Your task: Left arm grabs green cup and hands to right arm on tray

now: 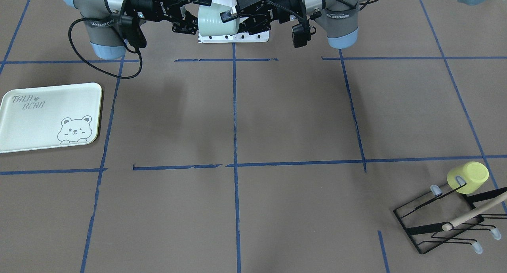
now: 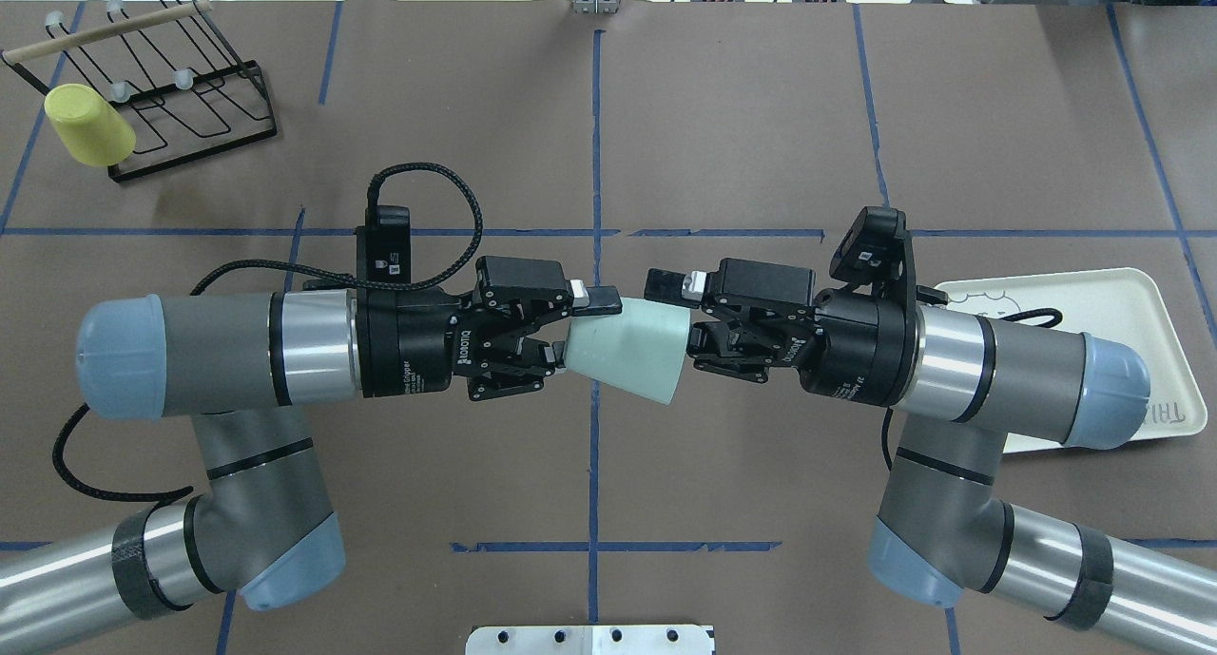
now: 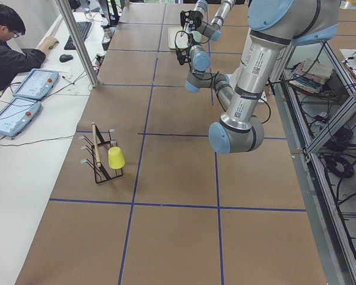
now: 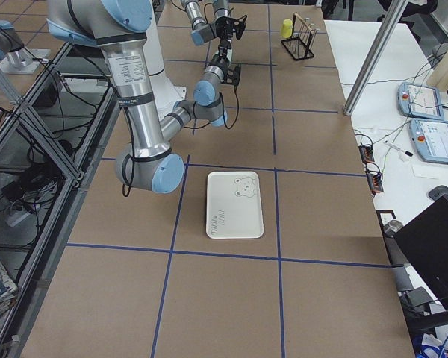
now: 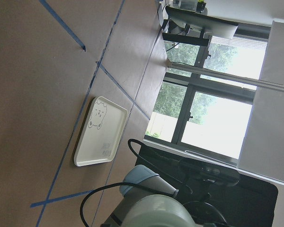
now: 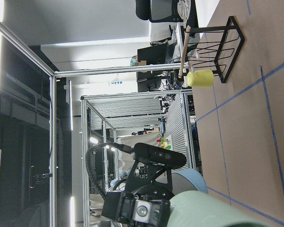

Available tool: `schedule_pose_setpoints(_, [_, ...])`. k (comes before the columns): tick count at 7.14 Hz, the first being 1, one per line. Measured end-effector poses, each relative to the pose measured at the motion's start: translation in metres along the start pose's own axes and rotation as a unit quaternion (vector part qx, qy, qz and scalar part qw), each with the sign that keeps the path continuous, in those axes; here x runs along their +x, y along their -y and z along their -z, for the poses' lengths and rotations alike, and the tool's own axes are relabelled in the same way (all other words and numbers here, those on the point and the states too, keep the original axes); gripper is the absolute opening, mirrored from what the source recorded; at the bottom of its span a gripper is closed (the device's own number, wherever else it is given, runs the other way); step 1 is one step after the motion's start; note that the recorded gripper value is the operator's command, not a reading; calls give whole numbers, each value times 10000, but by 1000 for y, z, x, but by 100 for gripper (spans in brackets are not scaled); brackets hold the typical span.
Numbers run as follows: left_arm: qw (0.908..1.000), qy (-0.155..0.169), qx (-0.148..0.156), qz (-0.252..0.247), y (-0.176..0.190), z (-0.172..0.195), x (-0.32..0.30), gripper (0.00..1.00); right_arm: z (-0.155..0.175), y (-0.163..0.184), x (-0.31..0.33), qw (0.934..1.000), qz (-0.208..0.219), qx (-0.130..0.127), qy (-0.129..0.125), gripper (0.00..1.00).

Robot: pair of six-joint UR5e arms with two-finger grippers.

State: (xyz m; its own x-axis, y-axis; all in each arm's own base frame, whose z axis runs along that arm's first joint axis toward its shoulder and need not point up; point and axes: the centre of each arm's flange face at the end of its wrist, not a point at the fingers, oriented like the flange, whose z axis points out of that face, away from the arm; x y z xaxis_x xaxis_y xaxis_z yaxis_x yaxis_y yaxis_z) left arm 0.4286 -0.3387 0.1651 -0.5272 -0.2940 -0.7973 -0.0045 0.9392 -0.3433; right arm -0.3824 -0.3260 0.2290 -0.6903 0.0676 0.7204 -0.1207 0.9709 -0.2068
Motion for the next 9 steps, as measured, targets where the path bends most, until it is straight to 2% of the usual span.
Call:
schedule_pose_setpoints(1, [10000, 2, 1, 1, 0, 0, 0, 35, 0, 0, 0, 10000, 2, -4, -2, 24])
schedule_pose_setpoints(3, [10000, -1, 0, 0, 0, 0, 0, 35, 0, -1, 2, 10000, -2, -13, -13, 22])
schedule_pose_setpoints(4, [10000, 0, 1, 0, 0, 0, 0, 55, 0, -1, 2, 10000, -6, -19, -13, 12])
schedule_pose_setpoints(5, [10000, 3, 2, 3, 0, 0, 0, 100, 0, -2, 2, 10000, -14, -32, -8, 3])
schedule_pose_setpoints(9, [9998, 55, 174, -47, 16, 4, 2, 100, -1, -6, 3, 10000, -41, -80, -2, 0])
